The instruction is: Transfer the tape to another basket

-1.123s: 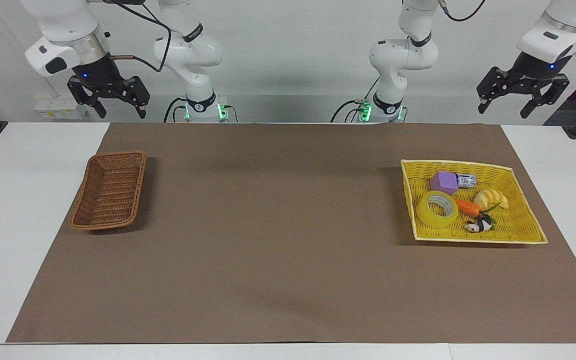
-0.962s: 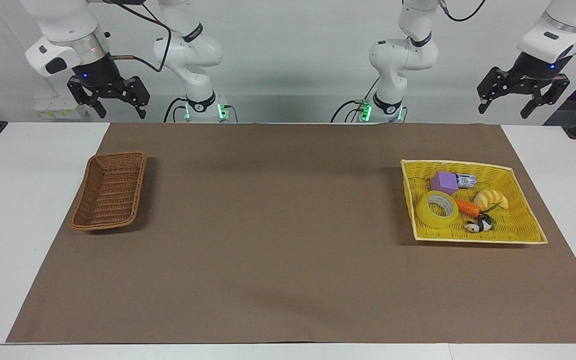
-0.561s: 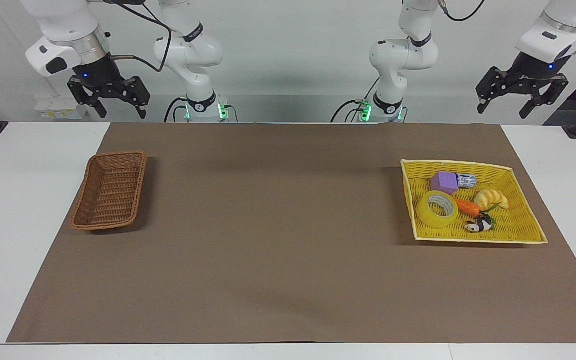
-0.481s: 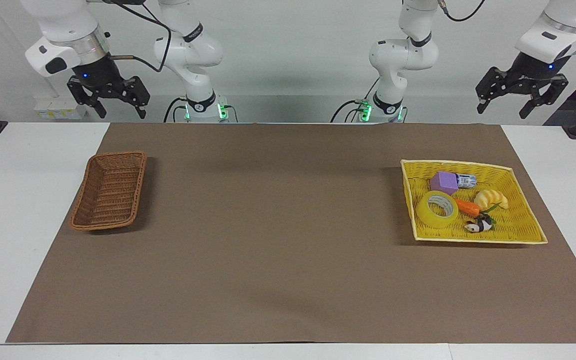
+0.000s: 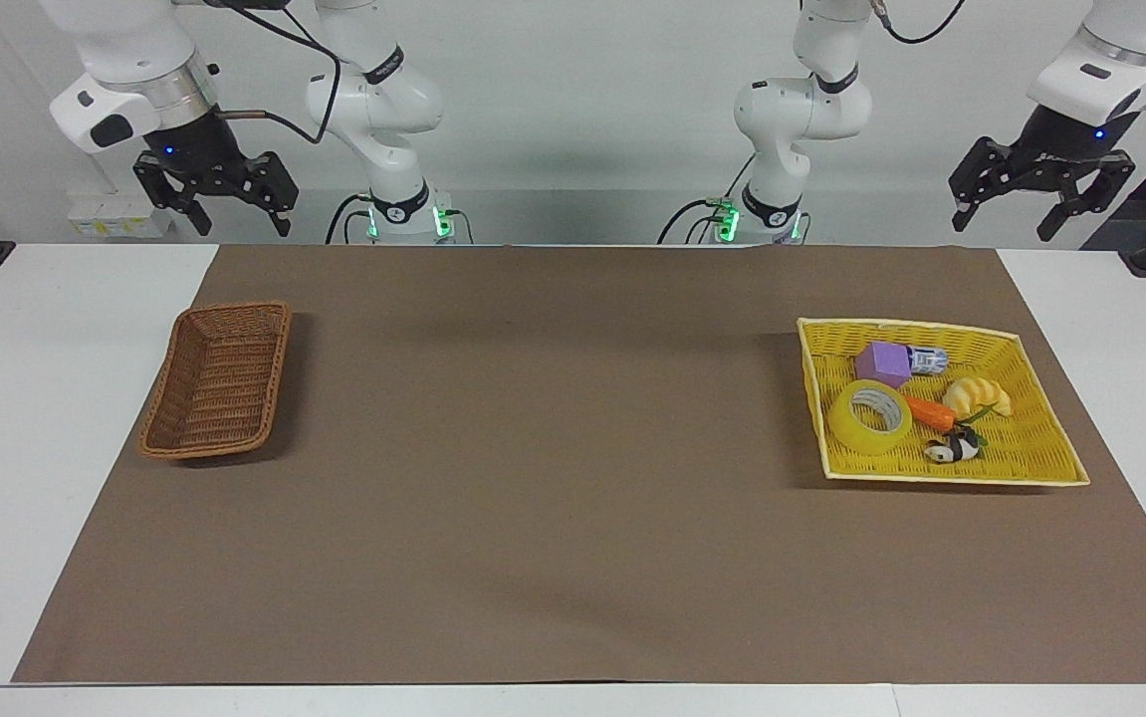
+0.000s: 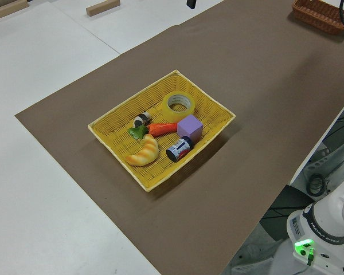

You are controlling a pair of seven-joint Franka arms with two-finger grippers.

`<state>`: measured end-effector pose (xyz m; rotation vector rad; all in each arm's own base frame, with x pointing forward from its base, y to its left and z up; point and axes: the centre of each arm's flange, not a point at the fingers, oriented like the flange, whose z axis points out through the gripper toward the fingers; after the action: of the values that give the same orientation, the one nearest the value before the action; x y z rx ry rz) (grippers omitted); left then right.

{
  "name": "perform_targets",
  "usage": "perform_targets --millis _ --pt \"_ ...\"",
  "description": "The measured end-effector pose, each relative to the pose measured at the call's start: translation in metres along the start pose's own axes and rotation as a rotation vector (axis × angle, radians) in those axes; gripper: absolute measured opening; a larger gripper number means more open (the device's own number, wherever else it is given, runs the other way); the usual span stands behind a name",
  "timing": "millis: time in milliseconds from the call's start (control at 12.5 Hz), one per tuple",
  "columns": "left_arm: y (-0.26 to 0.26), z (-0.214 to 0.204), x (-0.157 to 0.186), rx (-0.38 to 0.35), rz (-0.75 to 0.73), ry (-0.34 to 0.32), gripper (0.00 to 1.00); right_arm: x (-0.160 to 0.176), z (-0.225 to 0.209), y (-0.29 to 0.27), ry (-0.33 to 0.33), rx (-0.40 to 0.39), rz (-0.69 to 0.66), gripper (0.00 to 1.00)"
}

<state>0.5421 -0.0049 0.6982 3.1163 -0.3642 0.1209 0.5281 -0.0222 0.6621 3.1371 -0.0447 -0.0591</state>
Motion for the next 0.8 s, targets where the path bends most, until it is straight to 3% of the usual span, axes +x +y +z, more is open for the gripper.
perform_targets --millis 321,802 --pt "-0.006 0.032 0.018 0.015 -0.003 0.060 1.00 0.000 0.000 0.000 0.000 0.000 0.000 1.00" --pt "-0.037 0.132 0.047 -0.018 -0.036 0.054 1.00 0.000 0.000 0.000 0.000 0.000 0.000 1.00"
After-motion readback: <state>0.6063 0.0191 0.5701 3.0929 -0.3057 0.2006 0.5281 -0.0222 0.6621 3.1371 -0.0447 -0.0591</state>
